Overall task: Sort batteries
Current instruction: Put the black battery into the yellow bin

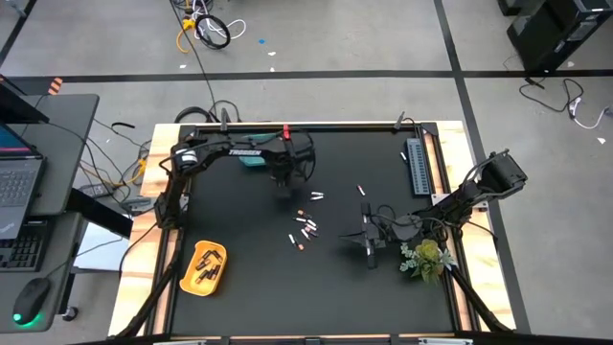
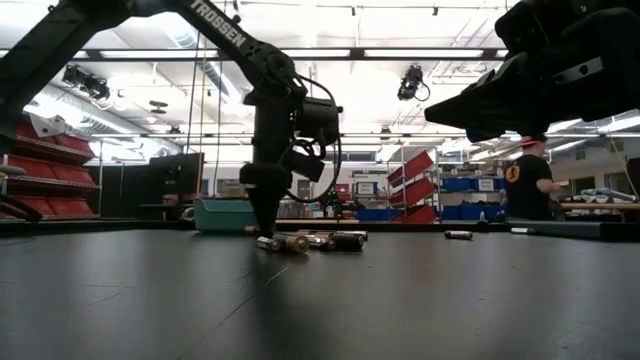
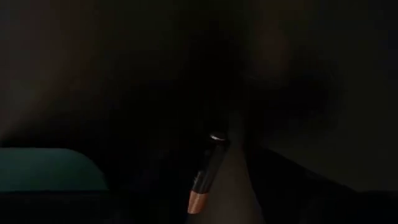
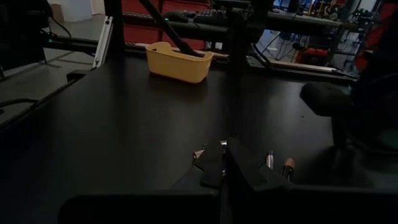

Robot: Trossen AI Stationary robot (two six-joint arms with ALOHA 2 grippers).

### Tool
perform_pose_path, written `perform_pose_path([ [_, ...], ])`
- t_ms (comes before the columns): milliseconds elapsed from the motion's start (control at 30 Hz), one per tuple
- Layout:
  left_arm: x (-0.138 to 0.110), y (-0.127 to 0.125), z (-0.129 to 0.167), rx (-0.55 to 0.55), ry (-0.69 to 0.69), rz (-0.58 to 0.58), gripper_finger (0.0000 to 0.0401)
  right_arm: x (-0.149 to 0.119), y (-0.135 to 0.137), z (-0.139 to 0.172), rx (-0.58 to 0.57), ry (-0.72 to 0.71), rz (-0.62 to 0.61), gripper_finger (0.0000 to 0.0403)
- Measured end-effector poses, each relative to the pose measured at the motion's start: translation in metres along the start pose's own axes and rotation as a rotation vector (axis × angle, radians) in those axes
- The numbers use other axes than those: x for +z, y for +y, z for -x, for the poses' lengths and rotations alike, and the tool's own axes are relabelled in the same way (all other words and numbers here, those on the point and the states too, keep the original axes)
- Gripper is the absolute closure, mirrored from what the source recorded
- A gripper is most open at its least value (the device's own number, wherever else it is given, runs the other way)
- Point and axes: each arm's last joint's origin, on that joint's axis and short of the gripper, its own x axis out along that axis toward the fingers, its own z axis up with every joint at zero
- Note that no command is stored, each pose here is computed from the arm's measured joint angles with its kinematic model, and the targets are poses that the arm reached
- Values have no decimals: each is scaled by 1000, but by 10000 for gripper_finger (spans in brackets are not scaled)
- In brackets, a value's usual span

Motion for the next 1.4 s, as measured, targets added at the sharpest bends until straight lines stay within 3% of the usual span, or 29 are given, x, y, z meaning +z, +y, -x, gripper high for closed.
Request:
perform_pose_path([
  [333, -4, -34, -9, 48, 54, -87, 286, 0, 0, 0, 0, -1, -1, 394],
  [433, -4, -38, -10, 55, 57, -47, 289, 0, 0, 0, 2, -1, -1, 394],
  [767, 15, -66, 12, 30, -12, -24, 289, 0, 0, 0, 2, -1, -2, 394],
  [933, 22, -74, 23, 82, -31, -25, 288, 0, 0, 0, 2, -1, -2, 394],
  [1167, 5, -62, 23, 178, 146, -102, 288, 0, 1, 0, 4, -1, -9, 394],
  [1400, -1, -36, 22, 194, 193, -132, 287, 0, 1, 0, 4, -2, -9, 394],
])
